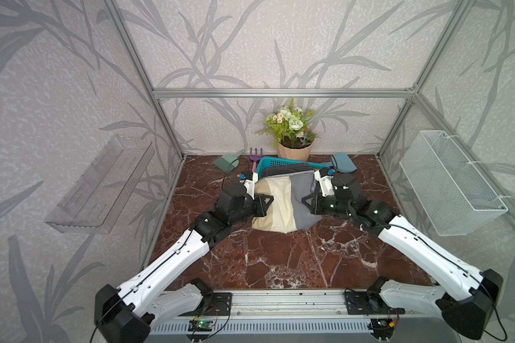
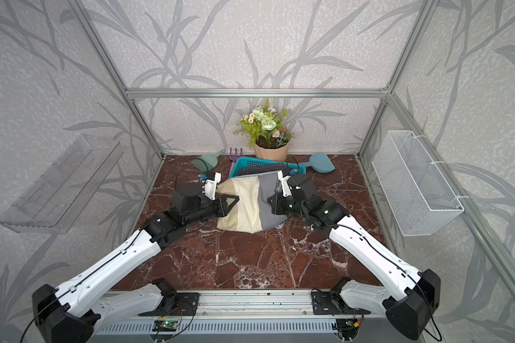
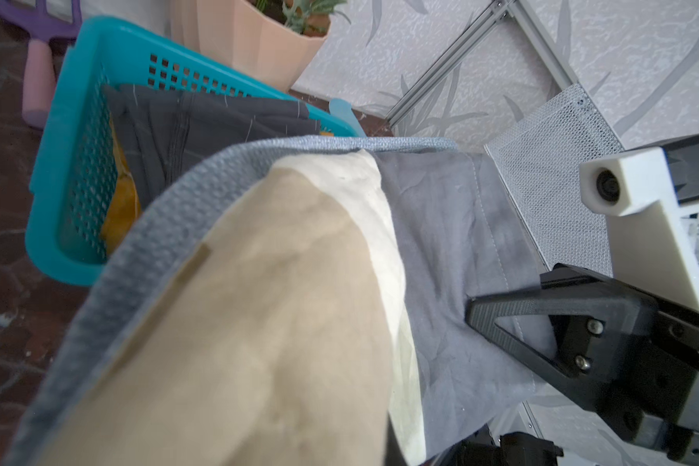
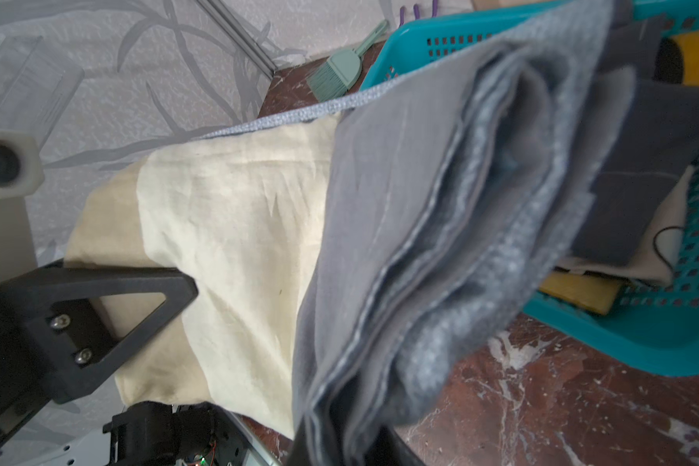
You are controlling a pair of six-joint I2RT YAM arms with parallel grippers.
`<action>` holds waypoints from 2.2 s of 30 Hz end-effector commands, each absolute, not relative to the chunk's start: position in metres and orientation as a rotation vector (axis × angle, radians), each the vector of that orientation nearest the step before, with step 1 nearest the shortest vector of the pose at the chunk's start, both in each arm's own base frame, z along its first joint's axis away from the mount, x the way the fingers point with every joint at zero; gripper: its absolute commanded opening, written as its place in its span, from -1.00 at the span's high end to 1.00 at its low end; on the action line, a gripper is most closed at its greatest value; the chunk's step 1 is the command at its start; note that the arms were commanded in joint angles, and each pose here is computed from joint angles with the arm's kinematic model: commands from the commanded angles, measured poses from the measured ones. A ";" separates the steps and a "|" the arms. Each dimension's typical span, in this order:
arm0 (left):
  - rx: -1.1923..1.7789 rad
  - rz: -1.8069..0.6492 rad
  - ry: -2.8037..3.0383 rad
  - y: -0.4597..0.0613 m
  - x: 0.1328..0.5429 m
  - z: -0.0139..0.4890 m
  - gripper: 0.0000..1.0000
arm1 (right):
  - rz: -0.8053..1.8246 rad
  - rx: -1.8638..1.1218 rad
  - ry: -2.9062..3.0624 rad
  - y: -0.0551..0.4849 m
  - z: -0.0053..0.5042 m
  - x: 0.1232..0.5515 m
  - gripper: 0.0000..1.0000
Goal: Put the folded pillowcase in the basket
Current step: Pick up the pillowcase at the center of the board, then place the pillowcase in the basket.
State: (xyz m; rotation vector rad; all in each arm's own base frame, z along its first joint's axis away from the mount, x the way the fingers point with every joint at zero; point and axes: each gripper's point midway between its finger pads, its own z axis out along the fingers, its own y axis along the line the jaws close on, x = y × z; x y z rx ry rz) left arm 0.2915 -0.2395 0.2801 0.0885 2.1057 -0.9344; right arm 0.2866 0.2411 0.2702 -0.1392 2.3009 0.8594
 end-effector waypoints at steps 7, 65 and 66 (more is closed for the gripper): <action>0.150 -0.729 1.951 -0.253 0.397 0.302 1.00 | 0.718 -0.076 2.309 0.209 0.259 0.371 1.00; 0.024 -0.722 2.084 -0.259 0.537 0.161 1.00 | 0.438 0.018 2.427 0.207 0.112 0.497 1.00; 0.021 -0.699 2.103 -0.257 0.538 0.150 1.00 | 0.424 0.023 2.449 0.205 0.103 0.496 1.00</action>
